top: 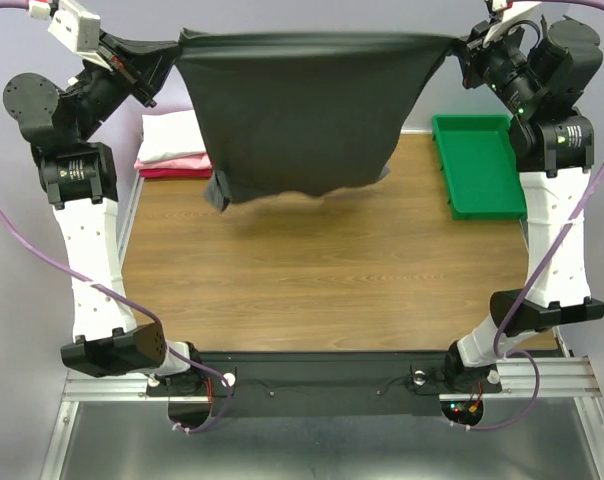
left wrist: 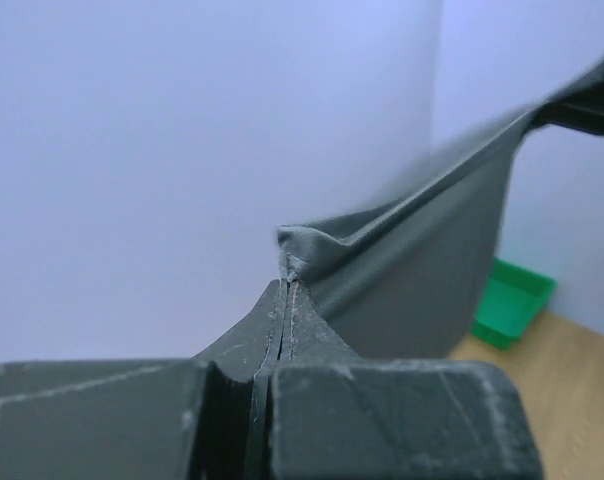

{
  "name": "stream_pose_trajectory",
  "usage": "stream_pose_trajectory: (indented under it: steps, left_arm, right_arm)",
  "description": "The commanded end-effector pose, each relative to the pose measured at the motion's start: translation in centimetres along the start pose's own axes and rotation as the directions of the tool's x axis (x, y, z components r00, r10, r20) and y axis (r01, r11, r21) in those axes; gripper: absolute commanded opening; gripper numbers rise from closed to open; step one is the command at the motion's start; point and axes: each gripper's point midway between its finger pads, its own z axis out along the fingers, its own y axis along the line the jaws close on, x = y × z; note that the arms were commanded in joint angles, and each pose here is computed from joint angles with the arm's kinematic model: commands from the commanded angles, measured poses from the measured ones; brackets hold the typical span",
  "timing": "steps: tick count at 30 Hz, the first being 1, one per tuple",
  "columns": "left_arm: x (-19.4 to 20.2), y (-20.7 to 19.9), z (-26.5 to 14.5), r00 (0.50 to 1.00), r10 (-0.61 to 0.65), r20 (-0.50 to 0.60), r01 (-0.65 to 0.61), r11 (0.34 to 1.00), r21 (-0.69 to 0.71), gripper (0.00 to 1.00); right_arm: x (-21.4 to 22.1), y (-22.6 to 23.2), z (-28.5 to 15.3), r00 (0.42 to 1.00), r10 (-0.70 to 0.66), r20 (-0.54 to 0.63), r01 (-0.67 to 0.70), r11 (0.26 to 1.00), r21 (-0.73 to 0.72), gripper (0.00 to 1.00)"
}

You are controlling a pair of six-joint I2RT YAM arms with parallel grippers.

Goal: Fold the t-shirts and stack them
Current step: Flatten the tshirt out

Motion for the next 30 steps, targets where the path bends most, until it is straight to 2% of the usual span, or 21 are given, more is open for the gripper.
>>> stream_pose_trajectory:
  steps: [1,2,3,4,7,16,20,24,30]
  left_arm:
    - [-5.1,-1.7,-0.2,0.989,0.051,0.138,-0.054,0.998,0.019,0.00]
    - [-4.2,-2.3,0.3,0.993,-0.015,0.116,0.007,0.997,0.071,0.00]
    - [-3.0,-4.1,0.6,0.997,-0.040,0.072,0.028,0.986,0.162,0.00]
    - [-2.6,-4.9,0.3,0.998,-0.026,0.061,0.014,0.983,0.182,0.00]
    - [-2.8,-3.8,-0.5,0.996,0.044,0.077,-0.051,0.995,0.087,0.00]
    - [-5.0,-3.2,-1.0,0.986,0.111,0.126,-0.113,0.994,0.004,0.00]
    - [-4.4,-2.6,-0.9,0.987,0.120,0.111,-0.120,0.993,-0.004,0.00]
    - [-3.7,-4.1,-1.5,0.985,0.151,0.081,-0.156,0.986,0.051,0.00]
    - [-2.9,-7.2,-4.2,0.974,0.216,0.070,-0.220,0.974,0.055,0.00]
  right_arm:
    - [-5.5,-1.8,-2.0,0.986,-0.046,0.162,0.032,0.995,0.090,0.01]
    - [-5.4,-0.1,-1.9,0.985,-0.022,0.173,0.023,1.000,-0.001,0.01]
    - [-3.9,1.2,-1.6,0.990,0.002,0.142,0.007,0.998,-0.062,0.01]
    - [-4.0,1.9,-2.1,0.989,0.026,0.143,-0.013,0.996,-0.092,0.01]
    - [-3.7,0.9,-2.4,0.991,0.009,0.130,-0.006,1.000,-0.029,0.01]
    - [-7.6,-1.9,-3.9,0.974,-0.097,0.204,0.077,0.992,0.103,0.01]
    - [-8.8,-2.5,-4.8,0.965,-0.135,0.224,0.105,0.985,0.139,0.01]
    - [-9.4,-2.2,-6.2,0.960,-0.151,0.236,0.120,0.983,0.139,0.01]
    - [-10.8,-1.8,-11.0,0.949,-0.171,0.264,0.129,0.977,0.168,0.01]
